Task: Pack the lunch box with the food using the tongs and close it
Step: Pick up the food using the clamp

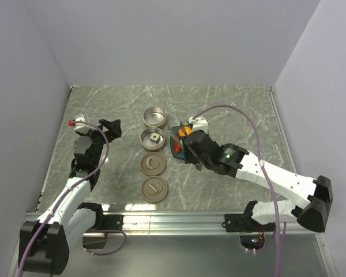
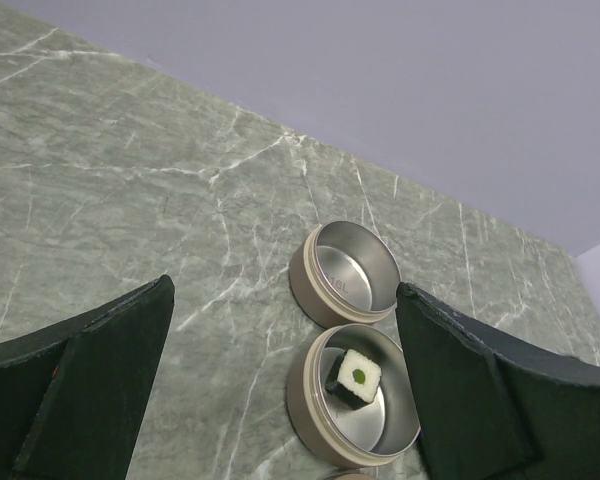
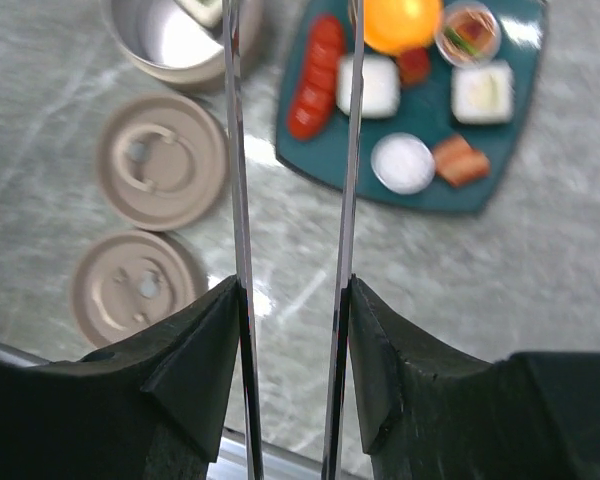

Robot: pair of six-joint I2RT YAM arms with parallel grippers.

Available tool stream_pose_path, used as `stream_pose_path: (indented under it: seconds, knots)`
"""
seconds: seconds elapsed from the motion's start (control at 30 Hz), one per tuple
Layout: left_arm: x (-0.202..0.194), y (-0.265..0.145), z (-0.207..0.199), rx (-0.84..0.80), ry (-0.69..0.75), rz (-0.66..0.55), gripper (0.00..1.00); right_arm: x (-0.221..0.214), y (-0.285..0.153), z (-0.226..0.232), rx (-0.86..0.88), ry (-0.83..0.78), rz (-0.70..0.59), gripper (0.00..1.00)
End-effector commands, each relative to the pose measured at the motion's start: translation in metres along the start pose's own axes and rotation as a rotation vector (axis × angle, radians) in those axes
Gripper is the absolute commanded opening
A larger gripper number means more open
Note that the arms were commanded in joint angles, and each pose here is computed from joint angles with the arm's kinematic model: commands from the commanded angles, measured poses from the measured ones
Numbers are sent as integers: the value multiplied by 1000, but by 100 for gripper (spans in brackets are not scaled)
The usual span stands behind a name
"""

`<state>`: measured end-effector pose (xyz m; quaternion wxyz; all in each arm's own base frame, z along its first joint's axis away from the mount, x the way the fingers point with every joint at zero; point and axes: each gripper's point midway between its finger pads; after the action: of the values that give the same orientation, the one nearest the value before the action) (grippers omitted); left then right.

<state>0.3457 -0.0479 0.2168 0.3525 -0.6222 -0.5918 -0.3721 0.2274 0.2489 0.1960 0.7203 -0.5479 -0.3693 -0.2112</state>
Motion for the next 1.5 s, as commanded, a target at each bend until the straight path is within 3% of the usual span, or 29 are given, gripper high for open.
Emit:
stream_pose_path:
  seconds: [0.0,0.43,1.47]
  knots:
    - [11,1,-8,-35,5,-31,99,-14,-7,-25,-87,68,-5,52]
    - [11,0,-10,-44,5,-32,99,-63,1,-47,-155,75,96,53]
    - [12,0,-8,-38,3,-35,99,-64,25,-33,-132,10,131,56]
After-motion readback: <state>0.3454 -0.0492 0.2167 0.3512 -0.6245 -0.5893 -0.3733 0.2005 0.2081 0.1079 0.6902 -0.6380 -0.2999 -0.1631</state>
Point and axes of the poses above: each gripper's point midway between its finger pads, its own y axis out along the fingers, its own z axis along the line the jaws close on, x = y × z, and after that the axes turned 1 degree about y, right-handed
